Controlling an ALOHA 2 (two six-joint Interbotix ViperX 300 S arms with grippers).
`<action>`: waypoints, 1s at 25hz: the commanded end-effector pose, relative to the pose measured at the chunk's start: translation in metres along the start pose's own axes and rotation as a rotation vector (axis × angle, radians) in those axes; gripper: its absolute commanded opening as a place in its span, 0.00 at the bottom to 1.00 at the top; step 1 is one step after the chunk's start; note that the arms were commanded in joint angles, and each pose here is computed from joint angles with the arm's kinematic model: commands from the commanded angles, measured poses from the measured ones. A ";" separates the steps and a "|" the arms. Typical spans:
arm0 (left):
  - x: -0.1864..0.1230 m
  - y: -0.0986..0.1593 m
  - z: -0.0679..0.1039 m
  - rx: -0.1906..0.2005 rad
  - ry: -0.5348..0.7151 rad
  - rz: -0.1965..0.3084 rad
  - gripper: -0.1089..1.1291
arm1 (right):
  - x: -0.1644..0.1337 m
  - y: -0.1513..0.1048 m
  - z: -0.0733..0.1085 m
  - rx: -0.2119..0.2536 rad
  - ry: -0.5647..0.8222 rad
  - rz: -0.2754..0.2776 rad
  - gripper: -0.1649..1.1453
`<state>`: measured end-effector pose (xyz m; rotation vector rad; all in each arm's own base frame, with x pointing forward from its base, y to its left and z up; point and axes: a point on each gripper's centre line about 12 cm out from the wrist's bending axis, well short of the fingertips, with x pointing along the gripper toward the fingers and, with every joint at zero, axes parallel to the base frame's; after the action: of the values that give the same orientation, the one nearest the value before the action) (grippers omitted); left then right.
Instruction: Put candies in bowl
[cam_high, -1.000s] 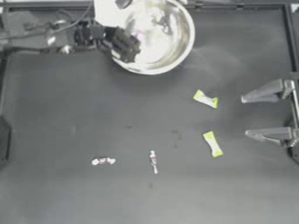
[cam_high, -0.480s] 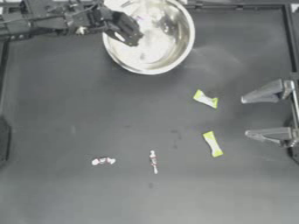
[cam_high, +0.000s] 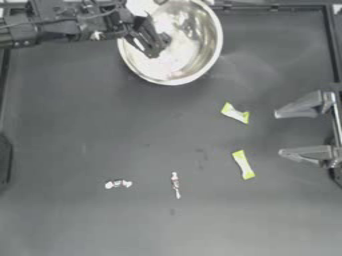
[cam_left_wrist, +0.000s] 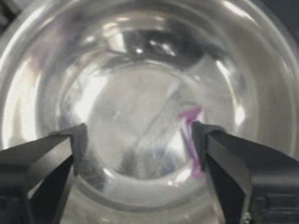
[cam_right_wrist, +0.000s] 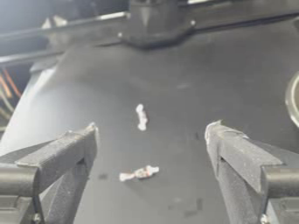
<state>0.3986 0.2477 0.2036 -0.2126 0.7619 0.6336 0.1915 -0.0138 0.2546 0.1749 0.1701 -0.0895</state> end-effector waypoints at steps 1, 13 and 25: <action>-0.055 -0.011 0.033 0.017 -0.113 -0.042 0.92 | 0.002 0.002 0.009 -0.003 -0.009 0.004 0.89; -0.153 -0.065 0.011 0.192 -0.138 -0.222 0.92 | 0.002 -0.014 0.016 0.083 0.090 -0.087 0.89; -0.193 -0.101 -0.039 0.306 -0.155 -0.346 0.92 | 0.037 -0.064 0.023 0.051 0.443 -0.300 0.89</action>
<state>0.3374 0.0689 0.2895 -0.0182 0.7026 0.2077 0.2138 -0.0771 0.2516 0.2374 0.6142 -0.3495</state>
